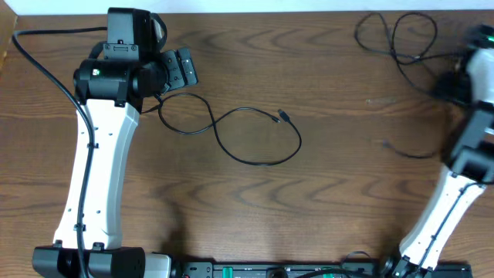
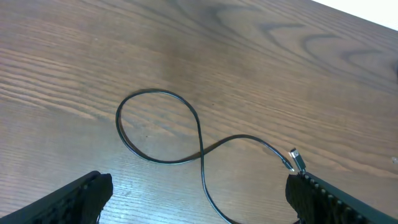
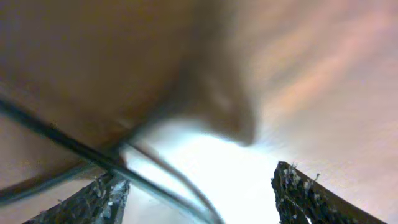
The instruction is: Untangle cables
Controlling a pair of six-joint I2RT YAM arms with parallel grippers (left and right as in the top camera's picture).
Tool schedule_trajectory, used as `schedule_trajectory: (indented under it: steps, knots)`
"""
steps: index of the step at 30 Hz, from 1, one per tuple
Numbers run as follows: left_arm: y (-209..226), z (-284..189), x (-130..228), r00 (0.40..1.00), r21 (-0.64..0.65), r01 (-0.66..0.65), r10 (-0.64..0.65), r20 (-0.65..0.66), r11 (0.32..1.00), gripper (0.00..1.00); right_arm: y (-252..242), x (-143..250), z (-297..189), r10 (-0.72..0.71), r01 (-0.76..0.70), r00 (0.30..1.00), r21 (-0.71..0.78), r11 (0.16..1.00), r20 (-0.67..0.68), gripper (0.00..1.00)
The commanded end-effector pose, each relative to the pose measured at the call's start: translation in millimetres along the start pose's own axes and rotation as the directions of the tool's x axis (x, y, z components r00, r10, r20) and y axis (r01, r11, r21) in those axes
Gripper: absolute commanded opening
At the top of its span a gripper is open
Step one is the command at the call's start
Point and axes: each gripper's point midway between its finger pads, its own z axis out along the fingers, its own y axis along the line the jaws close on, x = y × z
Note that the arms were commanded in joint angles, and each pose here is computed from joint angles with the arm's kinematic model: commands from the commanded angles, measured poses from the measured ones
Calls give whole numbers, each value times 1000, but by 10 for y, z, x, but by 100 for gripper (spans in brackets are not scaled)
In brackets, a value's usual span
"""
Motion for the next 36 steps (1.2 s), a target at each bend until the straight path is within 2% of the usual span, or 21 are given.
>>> schedule_trajectory:
  steps: [1, 8, 13, 16, 17, 20, 21, 22, 25, 30, 36]
  knots:
    - [41, 35, 0, 1000, -15, 6, -6, -7, 1000, 95, -564, -1, 318, 88, -86, 995, 27, 996, -55, 71]
    - [40, 35, -1, 1000, -15, 6, -6, -7, 1000, 95, -944, -49, 415, 155, -163, 984, -100, 981, -86, 73]
    - [39, 35, -8, 1000, -15, 6, -6, -4, 1000, 95, -859, -176, 139, 127, -132, 991, -170, 977, -42, 85]
    - [32, 35, -29, 1000, -12, 1, -1, 5, 1000, 95, -569, -360, -356, 40, -19, 997, -309, 951, 60, 96]
    - [26, 35, -48, 1000, -10, -16, 16, 12, 1000, 95, -329, -436, -768, -30, 87, 989, -399, 913, 148, 99]
    - [42, 33, -84, 1000, -10, -19, 19, 25, 1000, 95, 104, -409, -1403, -143, 279, 946, -506, 816, 290, 99]
    - [68, 32, -99, 1000, -13, -13, 13, 28, 1000, 95, 290, -357, -1624, -185, 352, 921, -533, 769, 342, 99]
    - [166, 26, -131, 999, -25, 22, -21, 34, 999, 96, 660, -212, -1976, -267, 489, 860, -554, 674, 434, 99]
    - [366, 11, -177, 993, -51, 111, -109, 44, 992, 96, 1281, 114, -2299, -378, 632, 771, -543, 554, 512, 99]
    - [711, -28, -219, 977, -95, 210, -205, 57, 973, 96, 2379, 941, -2594, -558, 810, 582, -486, 330, 592, 99]
    - [955, -65, -210, 965, -131, 260, -254, 59, 957, 96, 3388, 2004, -2858, -659, 932, 337, -339, 130, 672, 99]
